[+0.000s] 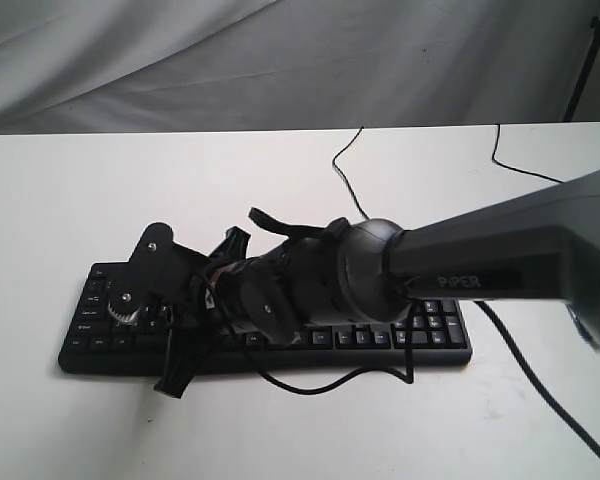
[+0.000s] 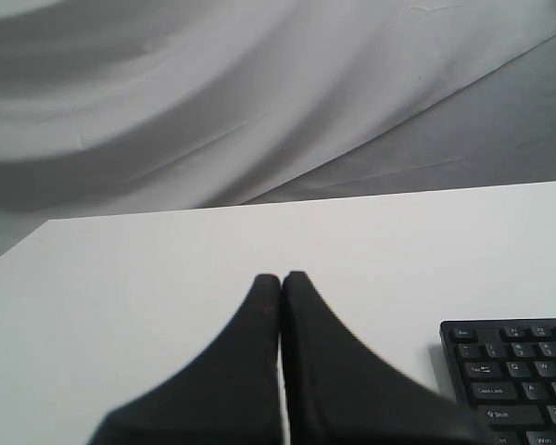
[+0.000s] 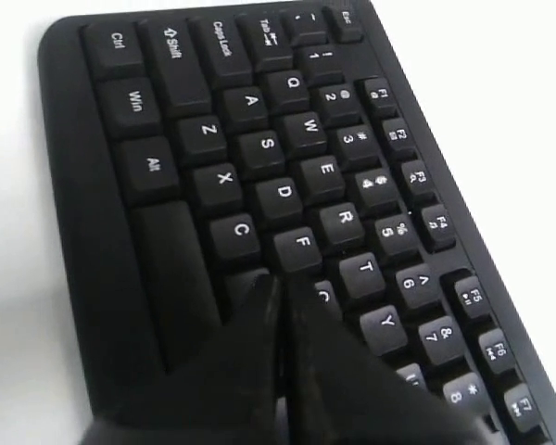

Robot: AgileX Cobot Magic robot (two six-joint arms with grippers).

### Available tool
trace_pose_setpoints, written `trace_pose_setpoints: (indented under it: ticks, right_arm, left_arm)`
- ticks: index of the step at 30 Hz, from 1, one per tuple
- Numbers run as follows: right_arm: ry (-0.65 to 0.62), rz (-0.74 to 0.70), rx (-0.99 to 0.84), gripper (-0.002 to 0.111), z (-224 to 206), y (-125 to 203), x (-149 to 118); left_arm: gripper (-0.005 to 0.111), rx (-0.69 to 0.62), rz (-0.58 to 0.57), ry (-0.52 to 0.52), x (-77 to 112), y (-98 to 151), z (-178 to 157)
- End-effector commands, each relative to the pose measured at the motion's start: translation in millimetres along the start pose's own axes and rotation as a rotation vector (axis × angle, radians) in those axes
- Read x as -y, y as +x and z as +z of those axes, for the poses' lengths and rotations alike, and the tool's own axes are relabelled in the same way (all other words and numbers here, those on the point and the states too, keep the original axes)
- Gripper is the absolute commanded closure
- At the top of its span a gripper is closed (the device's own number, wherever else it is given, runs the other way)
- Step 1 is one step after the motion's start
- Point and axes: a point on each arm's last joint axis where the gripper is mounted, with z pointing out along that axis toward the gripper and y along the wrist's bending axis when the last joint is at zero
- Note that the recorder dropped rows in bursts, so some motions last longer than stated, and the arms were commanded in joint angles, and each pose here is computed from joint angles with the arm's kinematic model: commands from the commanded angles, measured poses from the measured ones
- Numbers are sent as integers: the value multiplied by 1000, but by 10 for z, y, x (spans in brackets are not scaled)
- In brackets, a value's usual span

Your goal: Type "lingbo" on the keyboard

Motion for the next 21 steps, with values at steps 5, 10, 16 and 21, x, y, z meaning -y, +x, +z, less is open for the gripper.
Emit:
trace_pose_setpoints:
  ticks: [5, 10, 16, 21]
  right_arm:
    - [1, 6, 1, 108, 24, 23, -16]
    - [1, 6, 1, 108, 24, 23, -16]
    - [2, 6, 3, 108, 23, 21, -15]
    - [10, 12, -2, 108, 96, 87, -1]
  left_arm:
    - [106, -3, -3, 4, 4, 14, 6]
    - [106, -3, -3, 4, 4, 14, 6]
    - [106, -3, -3, 4, 4, 14, 6]
    - [106, -3, -3, 4, 4, 14, 6]
